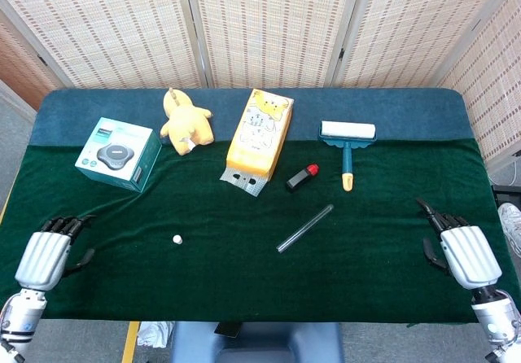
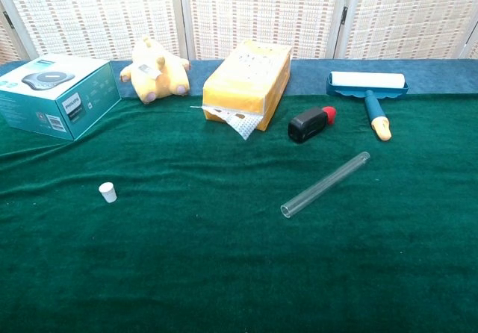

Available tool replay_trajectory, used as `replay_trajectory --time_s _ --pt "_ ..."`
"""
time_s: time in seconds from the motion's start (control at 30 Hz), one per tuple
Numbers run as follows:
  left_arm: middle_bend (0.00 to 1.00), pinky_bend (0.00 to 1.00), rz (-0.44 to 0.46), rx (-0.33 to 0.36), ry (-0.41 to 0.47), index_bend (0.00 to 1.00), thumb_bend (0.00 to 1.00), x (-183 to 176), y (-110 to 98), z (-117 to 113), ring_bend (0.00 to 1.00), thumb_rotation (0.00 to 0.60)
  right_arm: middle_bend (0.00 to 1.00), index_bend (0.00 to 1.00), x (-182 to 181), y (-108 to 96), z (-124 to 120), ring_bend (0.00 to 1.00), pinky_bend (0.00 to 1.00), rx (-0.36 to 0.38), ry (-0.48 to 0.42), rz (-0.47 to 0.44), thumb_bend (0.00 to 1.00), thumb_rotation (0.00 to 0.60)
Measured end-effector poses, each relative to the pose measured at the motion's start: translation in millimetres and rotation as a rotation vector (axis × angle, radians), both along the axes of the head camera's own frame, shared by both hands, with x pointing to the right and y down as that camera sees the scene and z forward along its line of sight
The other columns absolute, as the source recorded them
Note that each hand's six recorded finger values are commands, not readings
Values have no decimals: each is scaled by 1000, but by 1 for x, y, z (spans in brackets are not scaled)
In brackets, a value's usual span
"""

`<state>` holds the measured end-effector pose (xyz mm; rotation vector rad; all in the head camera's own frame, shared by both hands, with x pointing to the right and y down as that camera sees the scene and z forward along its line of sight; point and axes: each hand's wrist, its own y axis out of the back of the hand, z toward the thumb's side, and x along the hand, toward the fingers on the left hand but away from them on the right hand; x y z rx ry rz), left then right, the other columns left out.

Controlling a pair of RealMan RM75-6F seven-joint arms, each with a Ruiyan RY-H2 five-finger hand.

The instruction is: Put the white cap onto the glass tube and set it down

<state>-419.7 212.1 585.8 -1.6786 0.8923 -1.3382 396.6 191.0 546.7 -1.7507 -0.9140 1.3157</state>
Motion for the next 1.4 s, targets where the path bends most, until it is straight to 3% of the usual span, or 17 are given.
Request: replay_trajectory --time_s 0.2,0.37,0.57,0.83,1.4 --pt "851 783 121 -83 15 448 388 28 -15 29 742 600 391 5 1 -1 3 442 485 -5 -3 13 647 600" --pt "918 815 201 -147 24 475 408 55 -26 57 800 600 402 14 3 -1 7 457 527 -19 0 23 647 600" --pt "985 823 236 -197 28 475 413 78 -29 83 856 600 412 17 4 -1 11 466 560 -27 -1 29 647 600" --pt "997 823 272 -234 -1 440 415 99 -28 109 865 600 415 17 5 -2 14 469 585 -32 -4 34 646 600" --pt "997 823 341 -231 -48 444 411 128 -22 127 864 600 417 17 12 0 15 468 594 -35 -14 56 647 600"
